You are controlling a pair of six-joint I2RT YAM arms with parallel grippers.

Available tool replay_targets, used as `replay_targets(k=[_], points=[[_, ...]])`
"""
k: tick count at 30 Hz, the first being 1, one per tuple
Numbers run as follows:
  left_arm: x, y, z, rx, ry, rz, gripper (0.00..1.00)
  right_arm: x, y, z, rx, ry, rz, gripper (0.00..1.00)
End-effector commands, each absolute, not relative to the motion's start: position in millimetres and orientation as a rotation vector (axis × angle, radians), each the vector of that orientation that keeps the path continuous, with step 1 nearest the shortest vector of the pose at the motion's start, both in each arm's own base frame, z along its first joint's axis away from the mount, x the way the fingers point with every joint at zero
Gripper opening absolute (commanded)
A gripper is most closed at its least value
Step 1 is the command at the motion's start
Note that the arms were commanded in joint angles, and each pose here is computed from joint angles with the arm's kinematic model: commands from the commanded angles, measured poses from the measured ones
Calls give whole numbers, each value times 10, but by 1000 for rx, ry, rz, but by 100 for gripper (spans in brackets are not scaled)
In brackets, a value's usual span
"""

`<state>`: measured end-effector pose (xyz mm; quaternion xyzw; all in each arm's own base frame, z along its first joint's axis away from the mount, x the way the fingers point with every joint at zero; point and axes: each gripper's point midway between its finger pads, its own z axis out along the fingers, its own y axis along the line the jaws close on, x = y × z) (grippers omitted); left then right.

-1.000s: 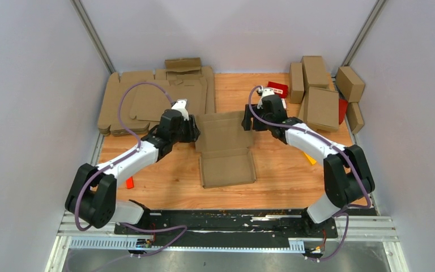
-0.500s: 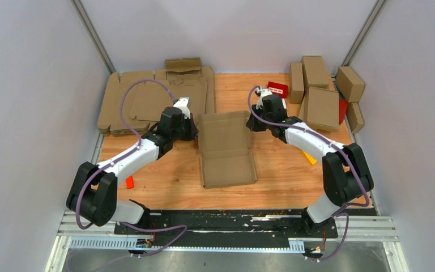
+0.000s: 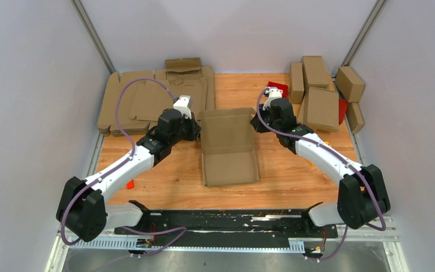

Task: Fold the paper box

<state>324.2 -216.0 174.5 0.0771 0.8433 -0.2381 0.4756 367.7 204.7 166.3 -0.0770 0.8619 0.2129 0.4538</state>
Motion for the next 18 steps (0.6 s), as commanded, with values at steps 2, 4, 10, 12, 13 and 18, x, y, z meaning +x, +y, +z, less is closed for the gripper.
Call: replay_targets(k=[2,4,10,12,13,18], points=[[3203,-2241,1869,213,2015,-604,0,3651,2081,1944,-168,1982,568,0],[3216,-2283,1919,224,1984,-615,0,3648,2082,1966,-169,1947,567,0],[3330,-2330,2040,230,1872,-572,0,3780,1938,1962,-96,1904,459,0],[3396,-2372,2083,243,1840,-565,0,3850,1856,1994,-40,1890,411,0],[3443,-2395,2081,245,1831,-560,0,3877,1820,2020,-18,1875,393,0],[3615,-2609,2119,275,1726,-620,0,3975,1633,2151,46,1736,313,0]])
